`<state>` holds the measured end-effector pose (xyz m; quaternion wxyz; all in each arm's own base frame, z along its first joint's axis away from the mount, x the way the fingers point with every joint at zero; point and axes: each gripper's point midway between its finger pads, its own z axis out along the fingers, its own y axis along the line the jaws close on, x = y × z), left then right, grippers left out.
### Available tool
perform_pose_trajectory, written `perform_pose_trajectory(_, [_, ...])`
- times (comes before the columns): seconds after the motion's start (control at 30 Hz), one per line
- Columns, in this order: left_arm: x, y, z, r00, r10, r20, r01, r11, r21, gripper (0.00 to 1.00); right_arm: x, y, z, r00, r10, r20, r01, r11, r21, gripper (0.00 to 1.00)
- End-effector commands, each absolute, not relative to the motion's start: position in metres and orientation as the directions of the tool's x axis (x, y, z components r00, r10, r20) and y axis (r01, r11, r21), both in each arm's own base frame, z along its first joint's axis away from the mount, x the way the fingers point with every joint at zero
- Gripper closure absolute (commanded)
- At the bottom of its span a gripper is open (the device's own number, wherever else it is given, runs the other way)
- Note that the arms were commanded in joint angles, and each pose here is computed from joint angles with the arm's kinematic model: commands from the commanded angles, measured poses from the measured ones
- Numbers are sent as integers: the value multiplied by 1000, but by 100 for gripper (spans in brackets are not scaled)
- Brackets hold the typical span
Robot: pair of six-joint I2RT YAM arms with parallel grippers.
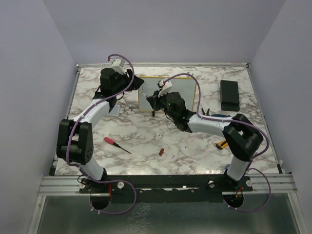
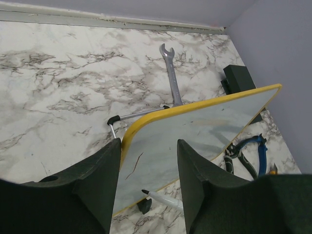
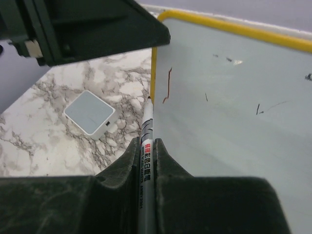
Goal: Write a sentence on the whiteboard
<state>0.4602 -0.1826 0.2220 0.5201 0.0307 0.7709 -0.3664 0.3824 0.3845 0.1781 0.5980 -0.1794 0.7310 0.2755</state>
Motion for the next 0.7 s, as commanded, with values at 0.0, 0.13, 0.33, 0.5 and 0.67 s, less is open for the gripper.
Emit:
perform_pose_trajectory(0.0, [456, -188, 236, -435, -326, -840, 469, 714, -520, 50, 383, 380, 220, -132, 119, -984, -588, 790, 175, 100])
perform_pose_trajectory(0.13, [456, -188, 236, -432, -324, -841, 468, 717, -517, 50, 394, 378, 224, -107, 107, -988, -552, 820, 149, 99])
perform_pose_trajectory(0.33, [456, -187, 237, -430, -322, -844, 467, 720, -513, 51, 405, 380, 224, -86, 92, -992, -532, 838, 124, 99])
perform_pose_trajectory(0.5, [456, -187, 236, -432, -321, -843, 467, 720, -513, 51, 408, 385, 222, -85, 85, -993, -537, 835, 117, 99])
perform_pose_trajectory(0.67, [456, -187, 235, -433, -321, -842, 466, 720, -514, 52, 412, 388, 215, -92, 73, -993, -533, 839, 111, 99])
